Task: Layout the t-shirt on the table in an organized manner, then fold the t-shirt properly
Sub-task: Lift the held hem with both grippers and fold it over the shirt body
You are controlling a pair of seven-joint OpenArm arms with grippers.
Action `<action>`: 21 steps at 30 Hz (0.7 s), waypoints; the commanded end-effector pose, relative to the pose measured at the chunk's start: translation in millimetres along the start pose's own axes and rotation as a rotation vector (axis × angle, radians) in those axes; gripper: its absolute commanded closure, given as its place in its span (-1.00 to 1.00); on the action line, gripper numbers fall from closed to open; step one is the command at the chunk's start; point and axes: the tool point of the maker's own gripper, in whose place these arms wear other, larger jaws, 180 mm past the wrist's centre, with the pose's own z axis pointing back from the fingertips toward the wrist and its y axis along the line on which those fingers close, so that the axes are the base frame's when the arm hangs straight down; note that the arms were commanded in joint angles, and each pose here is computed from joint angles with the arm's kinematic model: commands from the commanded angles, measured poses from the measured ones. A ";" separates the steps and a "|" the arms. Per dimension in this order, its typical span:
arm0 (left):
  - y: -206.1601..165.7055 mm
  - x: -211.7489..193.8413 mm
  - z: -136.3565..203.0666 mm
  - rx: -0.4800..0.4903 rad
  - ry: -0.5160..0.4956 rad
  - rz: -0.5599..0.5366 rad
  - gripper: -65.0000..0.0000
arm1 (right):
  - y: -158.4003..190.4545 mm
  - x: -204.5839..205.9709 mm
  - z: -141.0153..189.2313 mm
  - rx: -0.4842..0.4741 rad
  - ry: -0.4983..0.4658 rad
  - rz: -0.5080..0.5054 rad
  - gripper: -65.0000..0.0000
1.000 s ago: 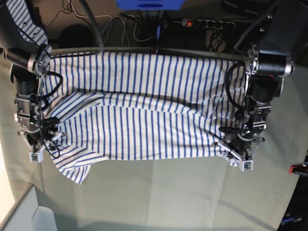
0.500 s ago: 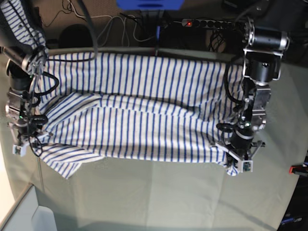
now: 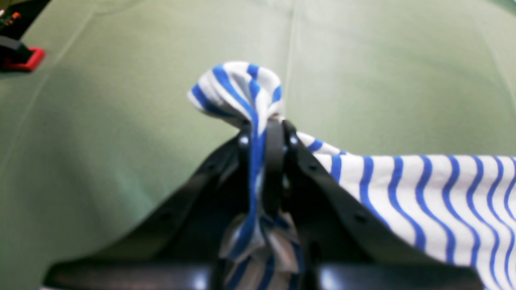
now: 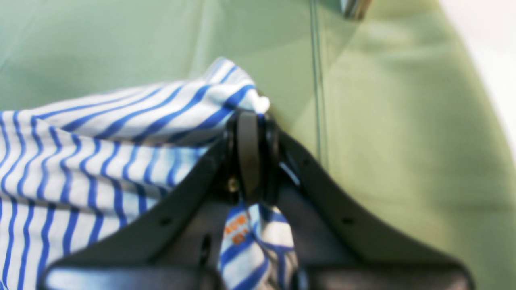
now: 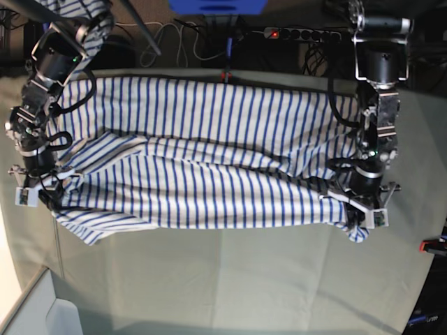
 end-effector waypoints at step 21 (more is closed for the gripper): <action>19.7 11.2 58.3 0.051 -0.096 -0.002 1.00 | -24.1 -13.4 92.9 -0.031 -0.059 -0.009 1.00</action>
